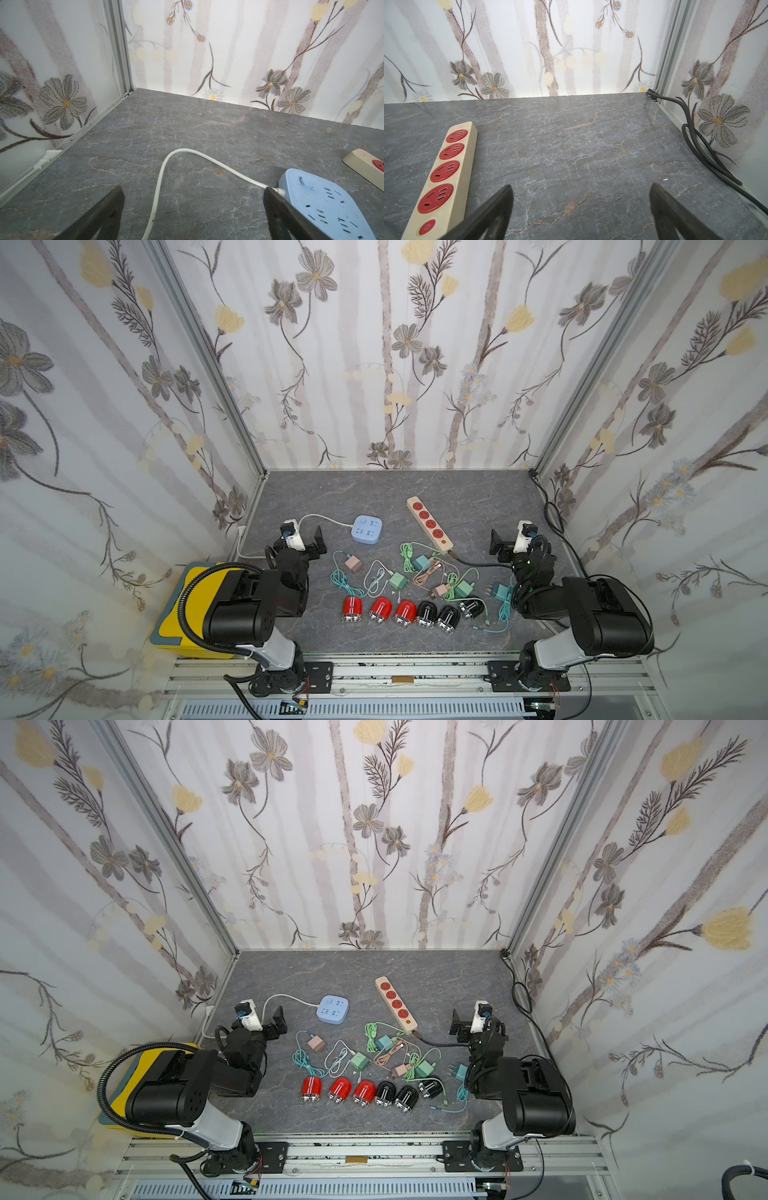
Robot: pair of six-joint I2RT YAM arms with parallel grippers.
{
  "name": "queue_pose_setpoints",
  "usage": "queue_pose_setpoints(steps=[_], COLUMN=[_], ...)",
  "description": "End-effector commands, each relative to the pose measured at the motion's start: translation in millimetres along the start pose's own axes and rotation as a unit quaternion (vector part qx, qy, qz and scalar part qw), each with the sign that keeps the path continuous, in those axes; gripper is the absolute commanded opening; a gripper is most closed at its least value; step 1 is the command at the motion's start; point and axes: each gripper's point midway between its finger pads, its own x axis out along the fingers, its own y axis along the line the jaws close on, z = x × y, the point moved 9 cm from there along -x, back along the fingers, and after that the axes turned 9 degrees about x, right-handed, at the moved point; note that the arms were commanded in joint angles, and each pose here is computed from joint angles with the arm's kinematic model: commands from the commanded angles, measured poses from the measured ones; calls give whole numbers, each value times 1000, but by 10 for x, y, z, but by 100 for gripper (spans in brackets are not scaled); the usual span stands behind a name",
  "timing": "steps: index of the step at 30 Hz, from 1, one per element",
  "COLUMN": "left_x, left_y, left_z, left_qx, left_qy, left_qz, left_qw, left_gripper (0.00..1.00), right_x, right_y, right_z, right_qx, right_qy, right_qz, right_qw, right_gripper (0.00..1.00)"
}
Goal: Unplug the electric shaver
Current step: Reset both arms
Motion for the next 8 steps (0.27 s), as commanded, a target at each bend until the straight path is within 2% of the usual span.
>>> queue_pose_setpoints(steps=[1, 8], left_x=[10, 10], left_y=[8, 8], left_z=[49, 48], left_qx=[-4, -3], left_qy=[-13, -13], left_qz=[6, 5], left_qw=[1000, 1000], left_gripper=[100, 100], right_x=[20, 13], right_y=[5, 10], right_z=[37, 40], right_qx=[-8, -9], right_qy=[-10, -12], right_qz=[-4, -4], right_qw=[1000, 1000], right_gripper=[100, 100])
